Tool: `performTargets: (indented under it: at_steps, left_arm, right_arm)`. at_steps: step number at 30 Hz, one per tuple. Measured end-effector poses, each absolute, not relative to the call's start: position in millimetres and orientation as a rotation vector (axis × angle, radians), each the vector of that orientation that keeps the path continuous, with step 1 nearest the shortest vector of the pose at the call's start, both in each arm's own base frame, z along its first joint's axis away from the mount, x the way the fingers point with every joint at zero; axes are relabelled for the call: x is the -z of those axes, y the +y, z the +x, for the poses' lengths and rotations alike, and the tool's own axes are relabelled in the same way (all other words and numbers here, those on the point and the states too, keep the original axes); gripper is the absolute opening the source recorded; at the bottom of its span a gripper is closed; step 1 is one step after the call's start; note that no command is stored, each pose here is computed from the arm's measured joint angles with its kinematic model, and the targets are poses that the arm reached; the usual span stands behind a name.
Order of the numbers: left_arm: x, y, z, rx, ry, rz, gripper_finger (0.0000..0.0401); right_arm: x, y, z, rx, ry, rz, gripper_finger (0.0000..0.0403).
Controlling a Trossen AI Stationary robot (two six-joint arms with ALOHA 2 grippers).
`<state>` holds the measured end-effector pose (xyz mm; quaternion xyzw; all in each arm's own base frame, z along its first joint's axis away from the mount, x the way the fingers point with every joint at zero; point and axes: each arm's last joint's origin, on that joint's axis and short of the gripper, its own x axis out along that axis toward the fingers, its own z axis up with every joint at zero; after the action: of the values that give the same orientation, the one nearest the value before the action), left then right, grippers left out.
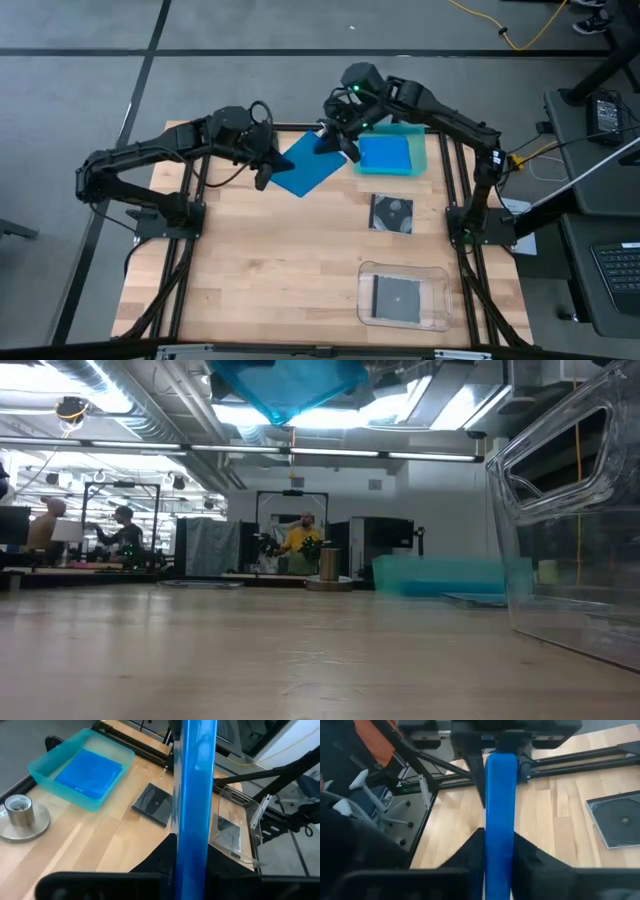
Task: Pick & place jewel cases by type
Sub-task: Put the blue CD case into the blue bin
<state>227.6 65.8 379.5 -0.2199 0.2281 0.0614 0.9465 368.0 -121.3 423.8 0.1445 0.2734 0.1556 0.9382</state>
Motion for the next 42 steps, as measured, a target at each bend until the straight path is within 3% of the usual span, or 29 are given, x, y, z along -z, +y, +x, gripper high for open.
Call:
performTargets:
  at_steps: [7, 13, 21, 29, 42]
  left_arm:
    - [-385, 69, 223, -0.062, 0.422, -0.415, 0.0020]
    - [-394, 70, 211, 0.061, 0.383, -0.435, 0.0100]
    - [-414, 72, 174, -0.036, 0.277, -0.409, 0.0185]
    - [-402, 78, 168, -0.197, 0.329, -0.414, 0.0188]
    - [-371, 80, 174, -0.215, 0.420, -0.476, 0.0187]
  right_arm:
    - [-433, -119, 365, -0.313, 0.552, 0.343, 0.0051]
    - [-454, -117, 337, -0.265, 0.651, 0.341, 0.0051]
    - [-465, -117, 300, -0.138, 0.789, 0.421, 0.0051]
    - [-458, -108, 299, -0.157, 0.874, 0.485, 0.0051]
    - [-471, -110, 311, -0.189, 0.712, 0.621, 0.0051]
